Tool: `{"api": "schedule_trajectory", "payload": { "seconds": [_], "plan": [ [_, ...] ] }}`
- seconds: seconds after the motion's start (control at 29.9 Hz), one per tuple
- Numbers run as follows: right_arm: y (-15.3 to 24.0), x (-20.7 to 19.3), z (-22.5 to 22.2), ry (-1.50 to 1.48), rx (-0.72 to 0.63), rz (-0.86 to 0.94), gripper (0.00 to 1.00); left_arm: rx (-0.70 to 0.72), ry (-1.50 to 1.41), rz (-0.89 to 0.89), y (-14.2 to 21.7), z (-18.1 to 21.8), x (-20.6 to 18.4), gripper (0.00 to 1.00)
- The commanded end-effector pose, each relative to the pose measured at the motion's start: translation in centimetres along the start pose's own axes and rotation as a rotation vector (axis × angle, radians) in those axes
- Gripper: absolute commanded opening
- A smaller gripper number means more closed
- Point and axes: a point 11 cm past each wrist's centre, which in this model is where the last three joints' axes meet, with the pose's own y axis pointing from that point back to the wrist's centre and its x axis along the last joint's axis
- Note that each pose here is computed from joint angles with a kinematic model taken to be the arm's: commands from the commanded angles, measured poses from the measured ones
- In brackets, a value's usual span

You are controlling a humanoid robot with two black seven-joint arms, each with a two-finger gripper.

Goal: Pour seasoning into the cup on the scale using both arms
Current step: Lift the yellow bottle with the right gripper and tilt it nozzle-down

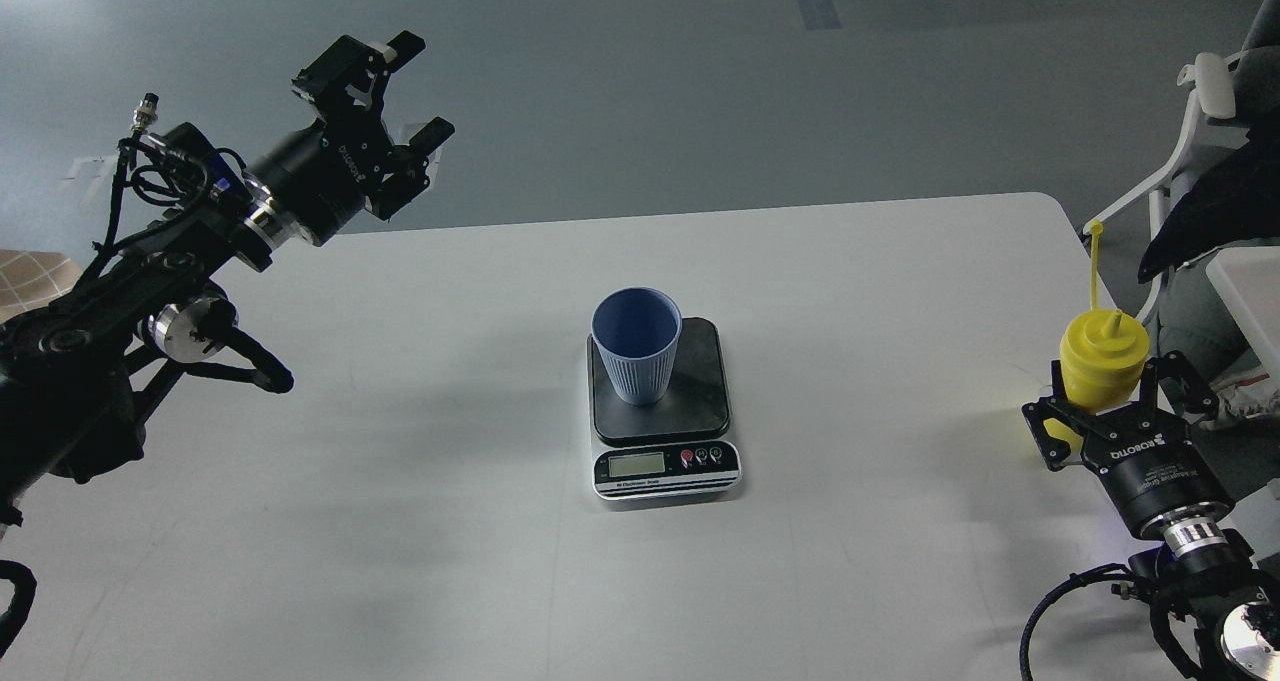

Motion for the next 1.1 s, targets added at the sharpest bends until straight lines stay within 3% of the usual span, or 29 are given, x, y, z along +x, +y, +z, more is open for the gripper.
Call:
{"api": "schedule_trajectory", "payload": {
  "seconds": [0.0,0.2,0.33,0.74,1.07],
  "plan": [
    [-3.7,-4.9,-3.0,0.182,0.041,-0.109,0.0,-0.002,-0.005,0.011,0.3,0.3,0.5,0.98],
    [-9.1,-13.5,-7.4,0.518,0.069,-0.248,0.0,-0.033,0.001,0.022,0.2,1.1,0.8,0.98],
    [-10.0,-17.9,-8.0,0.698,0.099,-0.302,0.0,-0.034,-0.006,0.021,0.6,1.4,0.8,0.98],
    [-10.0,-23.3,0.3,1.551,0.011,-0.359,0.0,-0.051,-0.006,0.038,0.9,2.1,1.4,0.98],
    [-9.9,-25.7,7.3,1.705,-0.004,-0.488,0.0,-0.053,-0.006,0.041,0.9,2.1,1.5,0.98]
  ]
}}
